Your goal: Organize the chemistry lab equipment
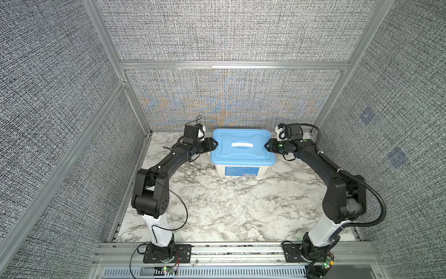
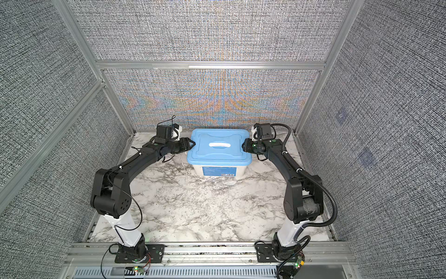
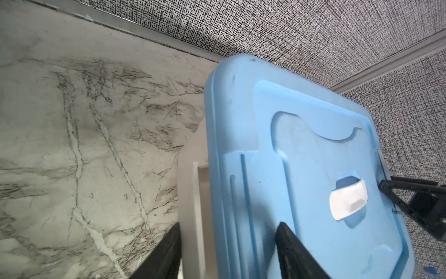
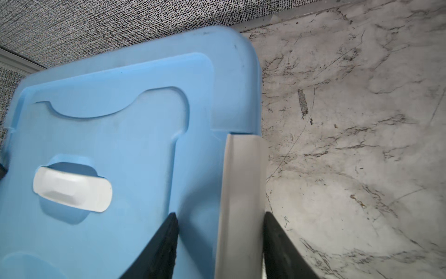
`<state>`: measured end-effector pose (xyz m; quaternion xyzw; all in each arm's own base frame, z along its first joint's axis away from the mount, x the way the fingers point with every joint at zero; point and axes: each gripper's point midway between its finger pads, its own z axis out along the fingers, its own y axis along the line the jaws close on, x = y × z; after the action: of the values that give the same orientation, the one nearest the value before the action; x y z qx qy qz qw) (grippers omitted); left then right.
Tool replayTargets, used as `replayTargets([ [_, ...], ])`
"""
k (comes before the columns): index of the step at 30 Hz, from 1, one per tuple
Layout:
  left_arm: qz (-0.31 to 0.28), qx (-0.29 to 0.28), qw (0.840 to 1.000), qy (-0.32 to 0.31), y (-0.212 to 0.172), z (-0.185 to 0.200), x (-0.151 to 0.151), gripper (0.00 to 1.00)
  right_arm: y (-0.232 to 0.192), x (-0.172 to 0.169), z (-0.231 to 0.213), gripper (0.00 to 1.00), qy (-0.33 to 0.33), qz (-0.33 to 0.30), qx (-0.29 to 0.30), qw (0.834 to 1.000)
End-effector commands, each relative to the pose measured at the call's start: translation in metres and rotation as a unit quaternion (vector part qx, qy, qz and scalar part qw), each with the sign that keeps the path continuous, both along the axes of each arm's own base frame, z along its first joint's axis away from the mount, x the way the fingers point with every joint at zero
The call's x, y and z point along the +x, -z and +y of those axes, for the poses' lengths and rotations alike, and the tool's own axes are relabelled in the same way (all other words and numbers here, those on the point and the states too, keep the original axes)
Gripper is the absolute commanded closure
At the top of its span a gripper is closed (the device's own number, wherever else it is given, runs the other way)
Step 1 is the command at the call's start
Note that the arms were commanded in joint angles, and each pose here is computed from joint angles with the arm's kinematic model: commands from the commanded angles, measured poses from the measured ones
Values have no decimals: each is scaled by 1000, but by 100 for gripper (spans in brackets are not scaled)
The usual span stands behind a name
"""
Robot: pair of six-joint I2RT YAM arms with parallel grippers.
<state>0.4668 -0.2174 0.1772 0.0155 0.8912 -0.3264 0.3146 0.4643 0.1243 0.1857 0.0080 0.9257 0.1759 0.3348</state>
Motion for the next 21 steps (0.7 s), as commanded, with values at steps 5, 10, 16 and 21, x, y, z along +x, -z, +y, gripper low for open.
replayTargets([
  [5,9,8,999,44,-2,-6,-21,39,15,-23,21,49,-72,28,-43,996],
  [10,10,20,999,35,-6,-1,-23,43,13,-24,32,49,-87,23,-46,995],
  [16,10,40,999,26,-5,5,-25,47,13,-24,45,50,-99,22,-46,994],
  [21,11,59,998,23,-5,8,-27,52,8,-26,58,50,-104,22,-33,994],
])
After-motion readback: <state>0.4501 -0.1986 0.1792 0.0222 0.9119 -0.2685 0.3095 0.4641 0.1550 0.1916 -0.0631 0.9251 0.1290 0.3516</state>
